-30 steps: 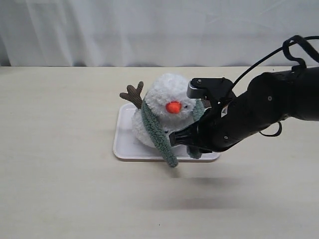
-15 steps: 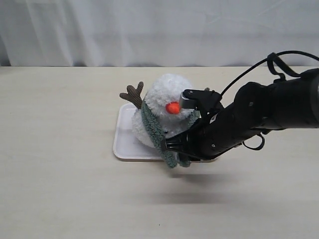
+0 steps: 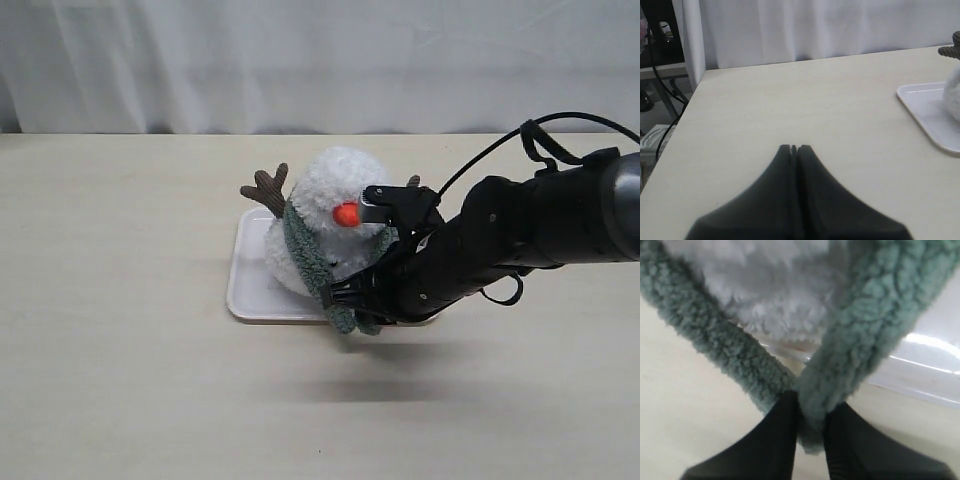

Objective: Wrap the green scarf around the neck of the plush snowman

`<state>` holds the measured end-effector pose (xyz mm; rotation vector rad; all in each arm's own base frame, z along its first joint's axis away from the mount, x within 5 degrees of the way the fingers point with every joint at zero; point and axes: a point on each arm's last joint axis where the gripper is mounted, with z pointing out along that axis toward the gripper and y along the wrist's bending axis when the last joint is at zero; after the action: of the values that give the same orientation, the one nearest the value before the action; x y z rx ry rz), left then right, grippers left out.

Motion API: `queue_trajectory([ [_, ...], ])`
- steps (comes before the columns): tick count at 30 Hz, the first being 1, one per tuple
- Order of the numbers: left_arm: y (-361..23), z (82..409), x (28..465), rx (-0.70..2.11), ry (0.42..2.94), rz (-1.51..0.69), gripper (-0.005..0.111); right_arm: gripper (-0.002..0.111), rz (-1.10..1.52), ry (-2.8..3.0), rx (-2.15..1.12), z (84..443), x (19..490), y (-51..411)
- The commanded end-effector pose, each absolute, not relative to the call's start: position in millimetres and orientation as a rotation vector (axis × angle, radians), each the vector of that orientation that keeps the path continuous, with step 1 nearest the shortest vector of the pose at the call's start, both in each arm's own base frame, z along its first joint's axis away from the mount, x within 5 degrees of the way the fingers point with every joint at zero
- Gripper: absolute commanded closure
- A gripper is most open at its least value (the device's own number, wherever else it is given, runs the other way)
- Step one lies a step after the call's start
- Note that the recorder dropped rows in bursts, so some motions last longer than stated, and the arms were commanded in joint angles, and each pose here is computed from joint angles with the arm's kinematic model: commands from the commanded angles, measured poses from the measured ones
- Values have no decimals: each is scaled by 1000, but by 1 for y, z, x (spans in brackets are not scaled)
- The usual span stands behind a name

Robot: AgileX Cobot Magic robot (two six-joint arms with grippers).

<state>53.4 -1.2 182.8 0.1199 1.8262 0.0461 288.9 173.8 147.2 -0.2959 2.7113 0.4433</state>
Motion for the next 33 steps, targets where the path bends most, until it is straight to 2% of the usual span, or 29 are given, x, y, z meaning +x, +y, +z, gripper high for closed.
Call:
queue_trajectory([
  [1, -1, 183, 54, 117, 1812, 45, 107, 76, 443, 2751, -339, 146, 285, 173],
  [5, -1, 183, 54, 117, 1812, 45, 107, 69, 442, 2775, -404, 147, 281, 173],
  [19, -1, 183, 54, 117, 1812, 45, 107, 69, 493, 2792, -468, 169, 258, 165],
  [26, -1, 183, 54, 117, 1812, 45, 107, 69, 622, 2773, -593, 173, 245, 169],
  [31, -1, 183, 54, 117, 1812, 45, 107, 69, 641, 2663, -639, 194, 243, 168],
  [33, -1, 183, 54, 117, 1812, 45, 107, 69, 601, 2538, -582, 213, 247, 165],
])
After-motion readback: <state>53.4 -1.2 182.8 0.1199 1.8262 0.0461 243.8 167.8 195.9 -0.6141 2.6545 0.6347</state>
